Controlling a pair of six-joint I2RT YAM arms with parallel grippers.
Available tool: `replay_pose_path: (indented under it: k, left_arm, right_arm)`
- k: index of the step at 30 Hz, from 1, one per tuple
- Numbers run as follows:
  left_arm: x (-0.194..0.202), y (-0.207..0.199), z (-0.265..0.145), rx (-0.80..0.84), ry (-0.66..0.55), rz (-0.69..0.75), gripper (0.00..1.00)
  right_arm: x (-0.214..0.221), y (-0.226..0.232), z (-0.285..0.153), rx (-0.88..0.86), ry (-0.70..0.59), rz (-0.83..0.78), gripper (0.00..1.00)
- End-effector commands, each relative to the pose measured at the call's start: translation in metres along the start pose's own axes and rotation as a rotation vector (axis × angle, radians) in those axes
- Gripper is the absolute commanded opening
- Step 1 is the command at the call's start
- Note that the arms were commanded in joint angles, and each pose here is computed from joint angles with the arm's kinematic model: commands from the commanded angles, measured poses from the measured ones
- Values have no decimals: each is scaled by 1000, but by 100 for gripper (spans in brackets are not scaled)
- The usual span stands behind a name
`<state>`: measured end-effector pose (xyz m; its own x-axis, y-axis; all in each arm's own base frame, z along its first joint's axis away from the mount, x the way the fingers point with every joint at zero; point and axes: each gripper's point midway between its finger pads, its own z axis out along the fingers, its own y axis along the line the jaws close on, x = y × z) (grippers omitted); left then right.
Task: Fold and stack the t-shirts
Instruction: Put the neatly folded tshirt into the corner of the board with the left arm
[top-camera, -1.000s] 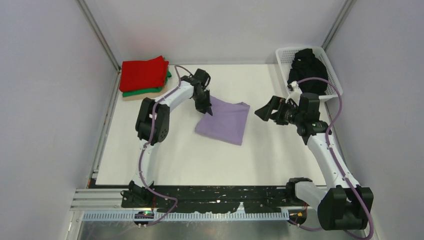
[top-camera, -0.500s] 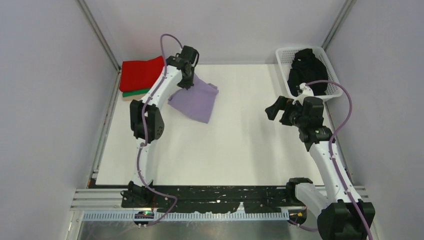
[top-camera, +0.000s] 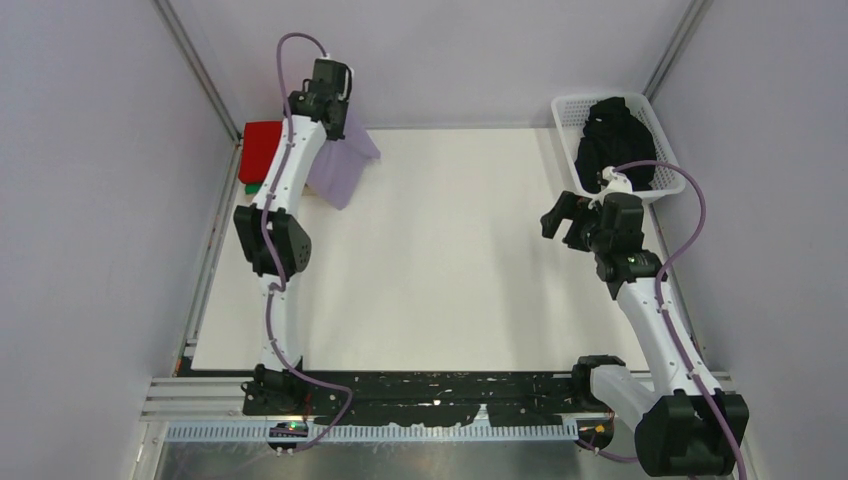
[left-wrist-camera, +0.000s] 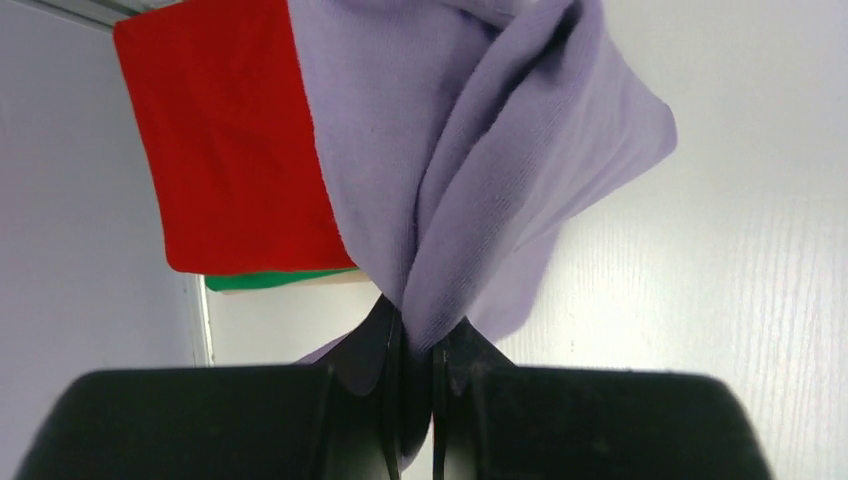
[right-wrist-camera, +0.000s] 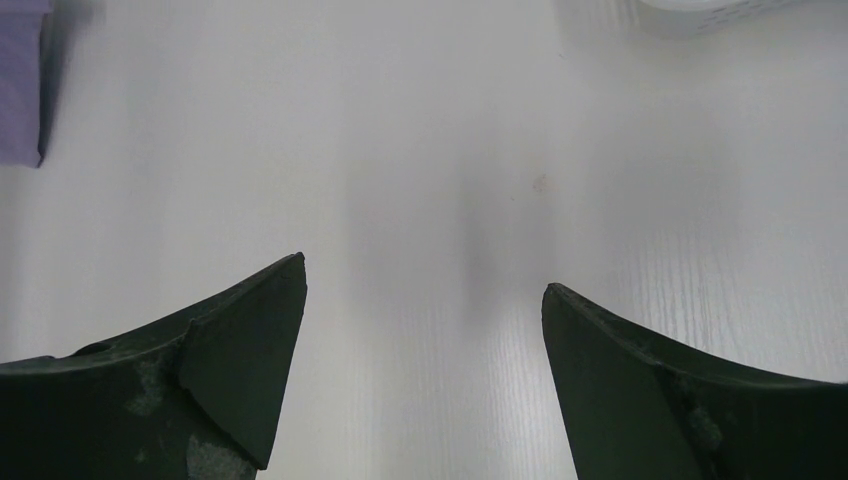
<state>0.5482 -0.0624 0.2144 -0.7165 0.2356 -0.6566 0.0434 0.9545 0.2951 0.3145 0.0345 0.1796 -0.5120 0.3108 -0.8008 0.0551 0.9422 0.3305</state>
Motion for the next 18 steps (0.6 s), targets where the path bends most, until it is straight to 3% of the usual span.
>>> replay_pose_path:
  k: [1, 10, 18]
  left_arm:
    - [-47, 34, -38, -11, -176, -40, 0]
    - [-85, 56, -77, -11, -338, -122, 0]
    - [-105, 77, -88, 8, -426, -250, 0]
  right_arm:
    - [-17, -4, 2, 27, -62, -17, 95]
    - [-18, -7, 1, 45, -75, -16, 95]
    - [-17, -11, 2, 59, -79, -20, 95]
